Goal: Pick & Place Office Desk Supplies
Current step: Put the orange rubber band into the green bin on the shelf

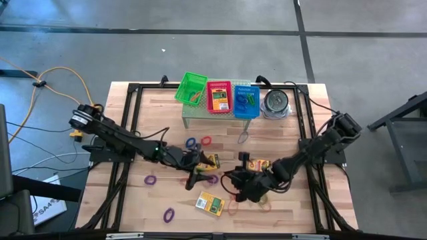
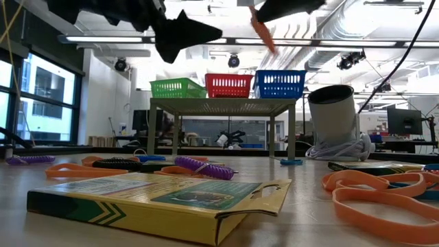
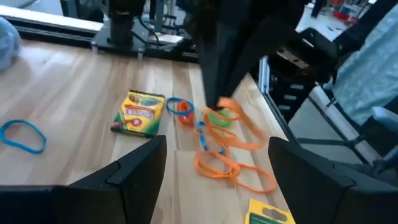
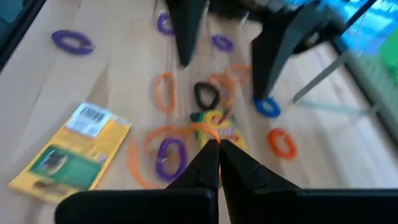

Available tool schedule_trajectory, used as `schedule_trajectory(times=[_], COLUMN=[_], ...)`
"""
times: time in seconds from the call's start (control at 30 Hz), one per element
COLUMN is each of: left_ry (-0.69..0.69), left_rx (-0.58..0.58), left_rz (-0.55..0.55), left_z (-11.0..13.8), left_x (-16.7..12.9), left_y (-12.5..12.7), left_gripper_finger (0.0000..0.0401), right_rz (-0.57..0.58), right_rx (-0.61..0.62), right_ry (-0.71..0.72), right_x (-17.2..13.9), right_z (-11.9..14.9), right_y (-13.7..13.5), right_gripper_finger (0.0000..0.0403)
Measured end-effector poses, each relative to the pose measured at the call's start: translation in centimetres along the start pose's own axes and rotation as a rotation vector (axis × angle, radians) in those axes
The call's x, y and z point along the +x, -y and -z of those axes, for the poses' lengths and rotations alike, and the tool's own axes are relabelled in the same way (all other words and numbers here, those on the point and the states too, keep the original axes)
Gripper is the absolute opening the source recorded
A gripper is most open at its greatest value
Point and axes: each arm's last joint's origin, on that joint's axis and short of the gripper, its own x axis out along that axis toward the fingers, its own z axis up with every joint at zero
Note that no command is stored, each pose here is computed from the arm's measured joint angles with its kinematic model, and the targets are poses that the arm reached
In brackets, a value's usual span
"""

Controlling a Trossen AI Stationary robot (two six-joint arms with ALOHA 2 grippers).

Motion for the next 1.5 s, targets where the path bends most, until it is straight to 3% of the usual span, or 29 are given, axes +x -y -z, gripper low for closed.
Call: schedule_trajectory(times=[0.2,0.37,1.0,1.23,1.5], left_ry=[0.046,0.055,0.116,0.116,0.116], left_rx=[-0.011,-0.018,-0.015,-0.018,-0.02], left_rz=[0.017,0.041,0.065,0.066,0.066], left_z=[0.6,1.6,1.9,1.9,1.9], left_x=[1.1,2.1,2.7,2.7,2.7], left_y=[0.0,0.0,0.2,0.2,0.2], left_gripper_finger=[0.0276,0.0276,0.0268,0.0205,0.0073], right_rz=[0.022,0.126,0.115,0.114,0.075], right_rx=[-0.027,-0.037,-0.025,-0.024,-0.009], right_ry=[0.067,0.07,0.061,0.061,0.057], right_x=[0.6,0.8,1.2,1.2,1.2], right_z=[-1.0,-1.0,-1.1,-1.1,-1.1], right_y=[0.7,1.3,1.8,1.8,1.7], right_gripper_finger=[0.0003,0.0003,0.0003,0.0003,0.0003])
